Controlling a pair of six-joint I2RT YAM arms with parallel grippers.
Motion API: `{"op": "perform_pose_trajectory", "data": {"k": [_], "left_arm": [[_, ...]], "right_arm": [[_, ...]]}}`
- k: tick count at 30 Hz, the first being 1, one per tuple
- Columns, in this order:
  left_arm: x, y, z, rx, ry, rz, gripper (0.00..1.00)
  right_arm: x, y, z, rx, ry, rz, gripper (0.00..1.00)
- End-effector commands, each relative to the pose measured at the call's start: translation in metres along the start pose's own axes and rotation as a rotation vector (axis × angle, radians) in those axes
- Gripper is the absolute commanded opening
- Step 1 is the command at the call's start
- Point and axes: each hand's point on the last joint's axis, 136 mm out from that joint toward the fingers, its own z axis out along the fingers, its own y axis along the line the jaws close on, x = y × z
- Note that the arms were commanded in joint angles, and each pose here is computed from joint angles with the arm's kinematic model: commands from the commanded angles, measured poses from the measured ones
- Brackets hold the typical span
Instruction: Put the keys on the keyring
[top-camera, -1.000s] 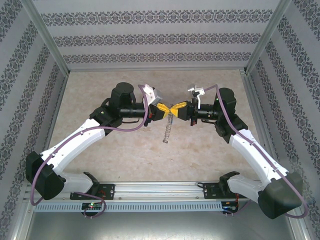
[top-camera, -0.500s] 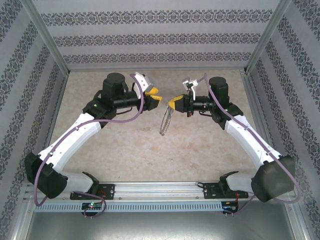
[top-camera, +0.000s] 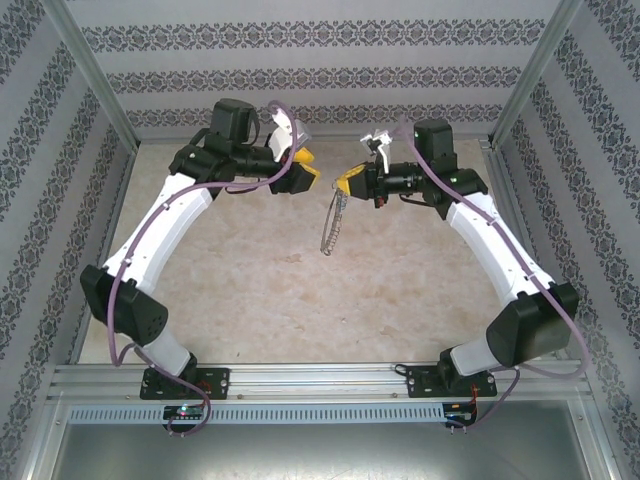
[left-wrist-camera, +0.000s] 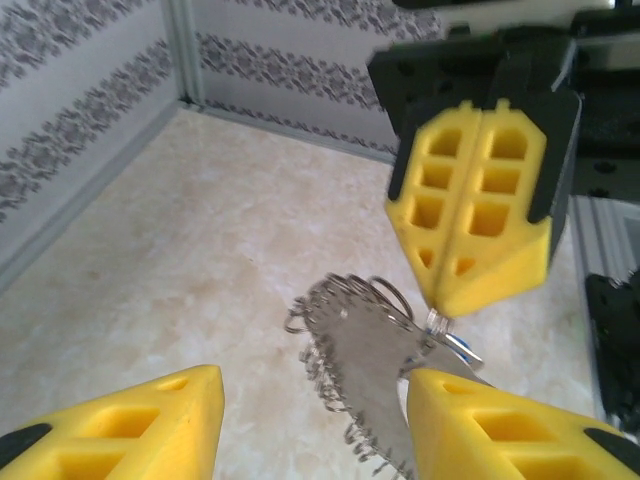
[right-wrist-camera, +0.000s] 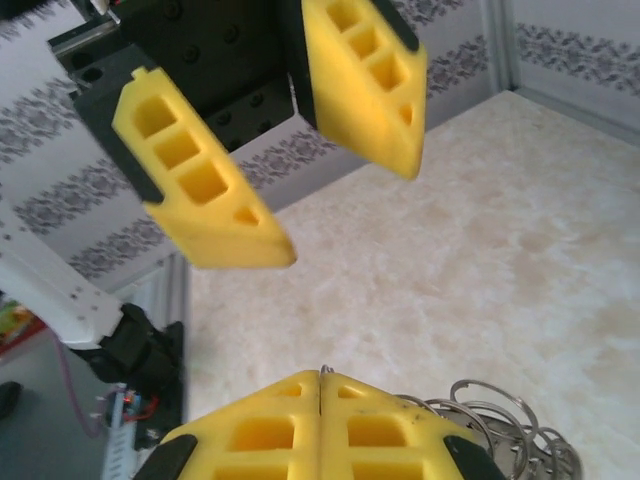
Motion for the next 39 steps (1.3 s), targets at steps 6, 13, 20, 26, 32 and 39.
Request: {"op": "perform_pose_trajectory", "data": {"k": [6,13,20,26,32,39], "left_arm": [[-0.005,-0.016,0.0,0.161,0.025,-0.003,0.51],[0.006,-0.023,0.004,0.207,0.028,0.024,0.5],[0.01,-0.03,0.006,0.259,0.012,0.054,0.49],[0.016,-0.032,0.01,0.292,0.002,0.047,0.49],[0.025,-0.029,0.021,0.334,0.008,0.02,0.48],[0.026,-0.029,0.022,0.35,0.011,0.029,0.48]], "right_arm": [[0.002,-0.007,0.005,0.137,0.195,-0.163,0.0],[-0.001,0.0,0.002,0.111,0.209,-0.178,0.0],[-0.008,0.013,0.001,0.06,0.178,-0.187,0.0],[-0.014,0.016,0.005,0.027,0.157,-0.187,0.0],[-0.017,0.018,0.008,0.007,0.155,-0.183,0.0],[-0.01,0.017,0.014,-0.004,0.175,-0.173,0.0]]}}
